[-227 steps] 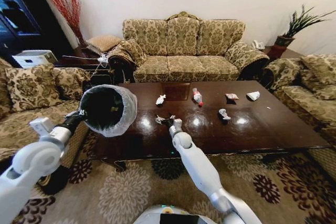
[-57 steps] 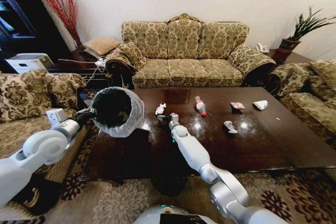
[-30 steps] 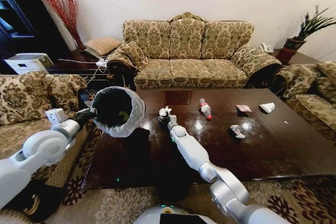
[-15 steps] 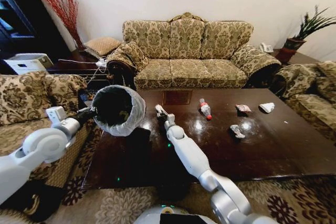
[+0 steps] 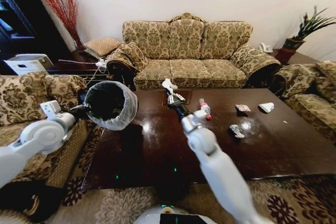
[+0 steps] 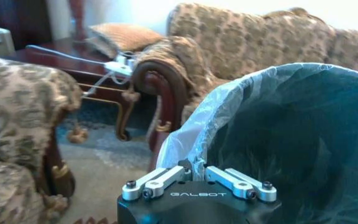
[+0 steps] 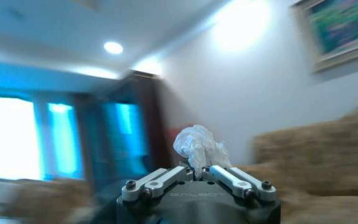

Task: Move to the front of the table and place the trash on the table into the trash bin.

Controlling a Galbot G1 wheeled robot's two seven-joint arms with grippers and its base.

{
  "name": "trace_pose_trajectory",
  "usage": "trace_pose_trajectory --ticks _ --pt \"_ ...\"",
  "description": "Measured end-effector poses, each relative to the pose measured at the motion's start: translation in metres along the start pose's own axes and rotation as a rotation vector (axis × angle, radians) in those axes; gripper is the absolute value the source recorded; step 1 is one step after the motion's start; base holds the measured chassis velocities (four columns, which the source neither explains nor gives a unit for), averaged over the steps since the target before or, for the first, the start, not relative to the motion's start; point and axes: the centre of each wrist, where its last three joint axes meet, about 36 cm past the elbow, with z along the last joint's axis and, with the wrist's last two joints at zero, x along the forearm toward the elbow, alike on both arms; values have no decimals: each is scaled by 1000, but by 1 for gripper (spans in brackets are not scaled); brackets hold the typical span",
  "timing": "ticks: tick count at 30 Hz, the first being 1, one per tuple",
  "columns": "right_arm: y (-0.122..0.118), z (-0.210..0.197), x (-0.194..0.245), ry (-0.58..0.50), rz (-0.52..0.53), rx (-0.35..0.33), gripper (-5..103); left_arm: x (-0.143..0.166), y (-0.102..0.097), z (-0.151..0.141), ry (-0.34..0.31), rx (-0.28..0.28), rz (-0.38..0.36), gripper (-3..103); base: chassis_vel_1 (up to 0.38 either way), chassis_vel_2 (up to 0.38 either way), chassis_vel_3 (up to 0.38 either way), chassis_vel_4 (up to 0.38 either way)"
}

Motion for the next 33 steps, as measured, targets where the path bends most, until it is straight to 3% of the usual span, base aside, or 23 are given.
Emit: trace_pose_trajectory --ticks 2,3,6,7,10,13,22,24,27,28,31,33 --pt "24 -9 1 10 -102 -43 0 6 -14 1 12 -25 29 0 0 0 0 0" --pt "24 -9 1 10 -102 -43 0 6 -14 1 12 -25 29 0 0 0 0 0" --pt "41 3 -18 66 -197 -61 0 25 -44 7 26 -66 107 0 0 0 0 0" --pt "41 3 -18 66 -197 -61 0 25 -44 7 26 -66 107 0 0 0 0 0" --pt "46 17 -39 152 -183 -67 0 48 -71 10 27 -78 189 0 0 0 0 0" --pt "49 21 -45 186 -175 -68 -2 54 -76 11 25 -77 207 0 0 0 0 0" --pt "52 23 -47 208 -176 -55 36 47 -65 9 -2 -65 192 0 0 0 0 0" --pt "52 23 -48 210 -172 -55 36 47 -64 10 -3 -61 191 0 0 0 0 0" --pt "52 25 -46 220 -165 -60 52 45 -60 13 -4 -53 189 0 0 0 0 0" --pt "52 25 -46 220 -165 -60 52 45 -60 13 -4 -53 189 0 0 0 0 0" --pt "52 24 -46 236 -166 -65 69 44 -59 16 -2 -54 188 0 0 0 0 0" --pt "52 24 -46 235 -169 -65 74 44 -59 16 -4 -53 190 0 0 0 0 0"
